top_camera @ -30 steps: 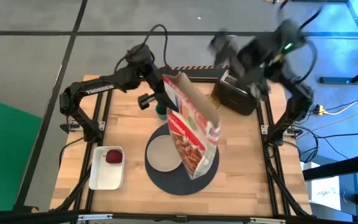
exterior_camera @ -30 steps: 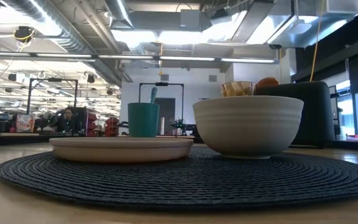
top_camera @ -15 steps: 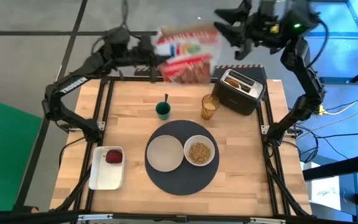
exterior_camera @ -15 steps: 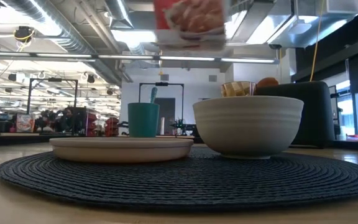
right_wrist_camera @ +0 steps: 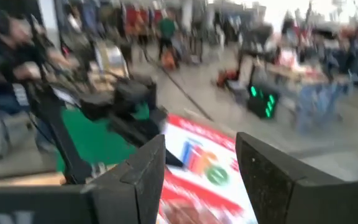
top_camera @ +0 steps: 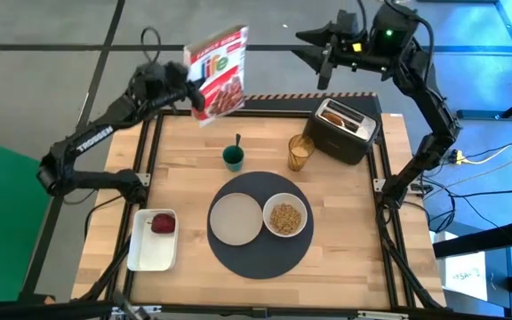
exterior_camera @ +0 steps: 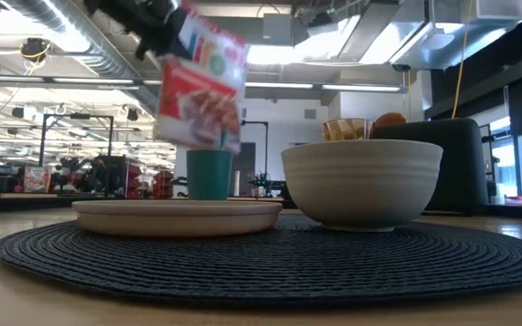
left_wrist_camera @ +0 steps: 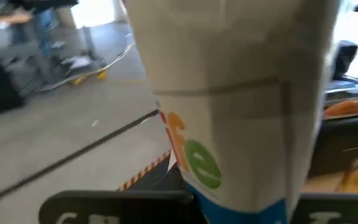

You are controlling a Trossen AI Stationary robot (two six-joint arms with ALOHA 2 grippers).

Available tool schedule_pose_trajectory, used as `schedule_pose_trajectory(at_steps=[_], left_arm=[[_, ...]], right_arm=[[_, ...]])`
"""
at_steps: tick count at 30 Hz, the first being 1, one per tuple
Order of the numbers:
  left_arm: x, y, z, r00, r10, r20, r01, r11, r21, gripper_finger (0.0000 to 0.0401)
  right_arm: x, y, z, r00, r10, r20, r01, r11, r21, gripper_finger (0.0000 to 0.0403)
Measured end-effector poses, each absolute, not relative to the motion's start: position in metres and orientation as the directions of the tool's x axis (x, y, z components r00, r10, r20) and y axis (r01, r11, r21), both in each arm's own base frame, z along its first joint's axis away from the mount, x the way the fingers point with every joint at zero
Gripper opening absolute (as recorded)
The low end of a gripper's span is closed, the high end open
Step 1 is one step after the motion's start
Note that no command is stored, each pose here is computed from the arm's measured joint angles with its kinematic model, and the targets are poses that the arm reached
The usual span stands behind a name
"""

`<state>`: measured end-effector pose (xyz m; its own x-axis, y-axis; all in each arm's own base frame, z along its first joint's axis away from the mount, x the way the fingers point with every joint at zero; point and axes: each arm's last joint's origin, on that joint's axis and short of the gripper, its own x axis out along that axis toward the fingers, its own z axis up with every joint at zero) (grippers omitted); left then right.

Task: Arrange a breakfast setting
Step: Adjust the cereal box

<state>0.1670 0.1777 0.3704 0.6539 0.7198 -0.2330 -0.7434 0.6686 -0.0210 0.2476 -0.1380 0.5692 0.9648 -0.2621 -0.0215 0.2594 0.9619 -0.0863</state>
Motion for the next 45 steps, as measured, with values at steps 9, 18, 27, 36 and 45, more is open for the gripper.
schedule_pose_trajectory(at_steps=[9,18,27,36,45], left_arm=[[0.126,0.131,0.291,0.561,0.764,-0.318,-0.819,0.569,-0.077,0.0001],[0.092,0.094,0.246,0.522,0.812,-0.261,-0.847,0.53,-0.042,0.0004],[0.079,0.082,0.232,0.537,0.816,-0.216,-0.811,0.569,0.134,0.0007],[0.078,0.082,0.231,0.516,0.819,-0.25,-0.784,0.569,0.247,0.0009],[0.078,0.082,0.222,0.502,0.814,-0.292,-0.801,0.565,0.196,0.0041]], right_arm=[[0.236,-0.162,0.546,0.914,-0.334,-0.231,0.326,0.943,-0.072,0.0185],[0.236,-0.164,0.546,0.91,-0.344,-0.233,0.344,0.938,-0.039,0.0185],[0.237,-0.165,0.551,0.922,-0.344,-0.179,0.351,0.936,0.011,0.0185],[0.254,-0.159,0.542,0.924,-0.312,-0.22,0.331,0.942,0.056,0.0185],[0.29,-0.155,0.524,0.93,-0.25,-0.271,0.277,0.959,0.066,0.0185]])
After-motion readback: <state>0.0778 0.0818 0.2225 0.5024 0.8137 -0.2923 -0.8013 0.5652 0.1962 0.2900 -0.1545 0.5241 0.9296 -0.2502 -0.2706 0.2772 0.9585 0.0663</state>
